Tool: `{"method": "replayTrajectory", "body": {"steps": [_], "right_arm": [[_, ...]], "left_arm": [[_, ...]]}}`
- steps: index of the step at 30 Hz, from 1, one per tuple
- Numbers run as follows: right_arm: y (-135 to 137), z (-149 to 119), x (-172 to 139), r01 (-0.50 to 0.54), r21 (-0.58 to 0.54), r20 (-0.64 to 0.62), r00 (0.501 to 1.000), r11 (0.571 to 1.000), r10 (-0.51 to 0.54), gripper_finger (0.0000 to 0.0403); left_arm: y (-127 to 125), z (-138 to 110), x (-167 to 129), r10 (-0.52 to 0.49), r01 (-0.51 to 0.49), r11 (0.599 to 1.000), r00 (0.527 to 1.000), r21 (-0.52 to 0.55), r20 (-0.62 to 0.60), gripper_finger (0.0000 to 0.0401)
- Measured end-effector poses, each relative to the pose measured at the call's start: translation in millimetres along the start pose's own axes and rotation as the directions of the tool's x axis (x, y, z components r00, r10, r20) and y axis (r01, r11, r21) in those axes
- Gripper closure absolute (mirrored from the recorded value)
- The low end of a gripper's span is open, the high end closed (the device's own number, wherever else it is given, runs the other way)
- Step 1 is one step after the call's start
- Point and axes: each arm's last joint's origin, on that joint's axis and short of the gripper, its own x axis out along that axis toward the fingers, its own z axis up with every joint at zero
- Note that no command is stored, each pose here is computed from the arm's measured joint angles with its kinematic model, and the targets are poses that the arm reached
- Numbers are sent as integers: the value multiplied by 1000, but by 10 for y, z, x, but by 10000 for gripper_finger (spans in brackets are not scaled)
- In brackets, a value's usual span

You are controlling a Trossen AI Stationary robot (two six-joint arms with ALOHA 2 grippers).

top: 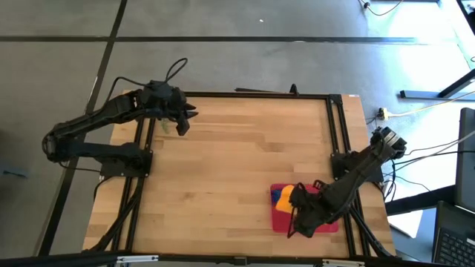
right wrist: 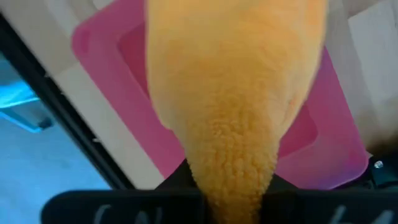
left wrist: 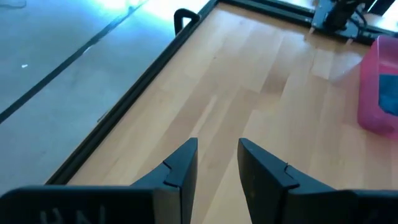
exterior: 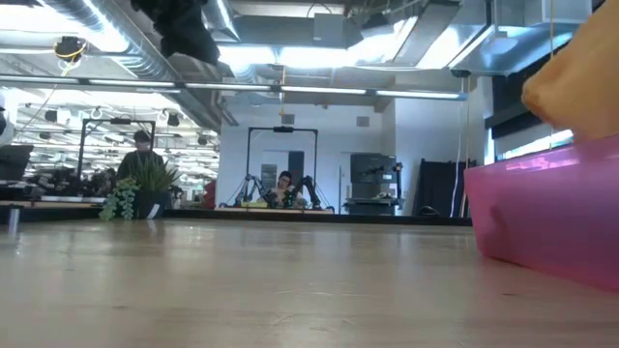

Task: Roll microfiber towels into tight, uniform cylinder then place into a basket
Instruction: Put the orange microfiber towel into the red bin

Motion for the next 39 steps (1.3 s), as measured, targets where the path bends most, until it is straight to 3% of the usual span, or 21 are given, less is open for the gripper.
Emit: {"method": "replayTrajectory", "body": {"steps": [5, 13, 22, 31, 39], "right_arm": [[93, 64, 208, 61, -89, -20, 998, 994, -63, 384], [224, 220, 456, 47, -200, -33, 998, 979, -55, 384], [309, 247, 679, 24, -276, -141, 988, 961, -65, 384], [308, 180, 630, -40, -409, -194, 980, 912, -44, 384], [88, 214, 339, 105, -350, -20, 993, 931, -119, 384]], "left_arm": [[-9, 25, -1, -28, 28, 1000, 999, 4, 25, 297], [-81, 21, -11, -276, 275, 959, 961, 62, 12, 297], [-83, 19, -11, -283, 282, 957, 959, 62, 11, 297], [-82, 19, -10, -283, 281, 957, 959, 65, 11, 297], [-83, 24, -11, -283, 281, 957, 959, 66, 16, 297]]}}
